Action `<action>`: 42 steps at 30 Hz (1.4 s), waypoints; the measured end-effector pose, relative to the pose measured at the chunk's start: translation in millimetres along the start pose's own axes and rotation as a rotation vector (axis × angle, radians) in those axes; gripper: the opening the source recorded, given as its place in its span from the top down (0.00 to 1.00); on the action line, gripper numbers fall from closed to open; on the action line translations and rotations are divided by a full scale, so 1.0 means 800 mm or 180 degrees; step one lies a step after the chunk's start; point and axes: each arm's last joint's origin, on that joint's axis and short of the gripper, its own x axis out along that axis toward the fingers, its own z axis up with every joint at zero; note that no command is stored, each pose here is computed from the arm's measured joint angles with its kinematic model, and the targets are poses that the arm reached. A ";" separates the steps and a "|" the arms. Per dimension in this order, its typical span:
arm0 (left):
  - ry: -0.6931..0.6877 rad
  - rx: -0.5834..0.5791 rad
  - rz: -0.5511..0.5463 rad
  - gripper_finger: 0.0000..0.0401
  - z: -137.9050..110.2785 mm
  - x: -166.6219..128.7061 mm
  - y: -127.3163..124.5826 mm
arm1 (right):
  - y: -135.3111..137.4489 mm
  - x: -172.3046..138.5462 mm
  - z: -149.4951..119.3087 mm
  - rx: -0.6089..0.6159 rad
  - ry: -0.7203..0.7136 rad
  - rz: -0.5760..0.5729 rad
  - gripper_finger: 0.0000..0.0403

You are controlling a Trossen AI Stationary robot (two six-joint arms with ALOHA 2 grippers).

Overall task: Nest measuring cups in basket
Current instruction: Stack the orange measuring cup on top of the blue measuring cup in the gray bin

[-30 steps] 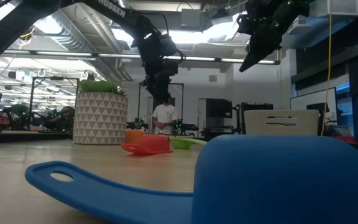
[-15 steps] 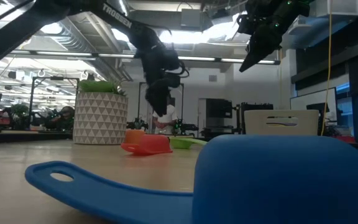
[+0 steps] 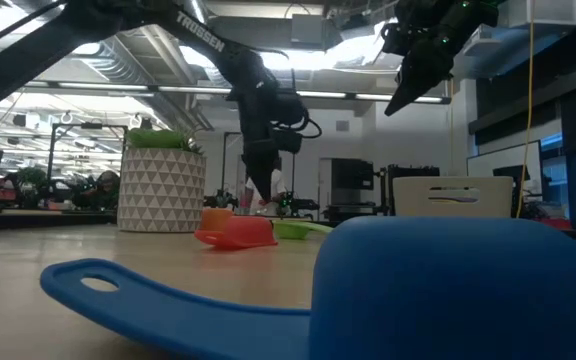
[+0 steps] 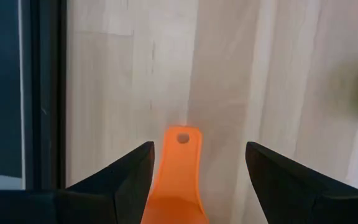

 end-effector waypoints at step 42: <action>0.0359 0.0026 0.0036 0.39 -0.004 0.068 0.001 | 0.000 0.000 0.000 -0.0001 -0.0006 -0.0002 0.83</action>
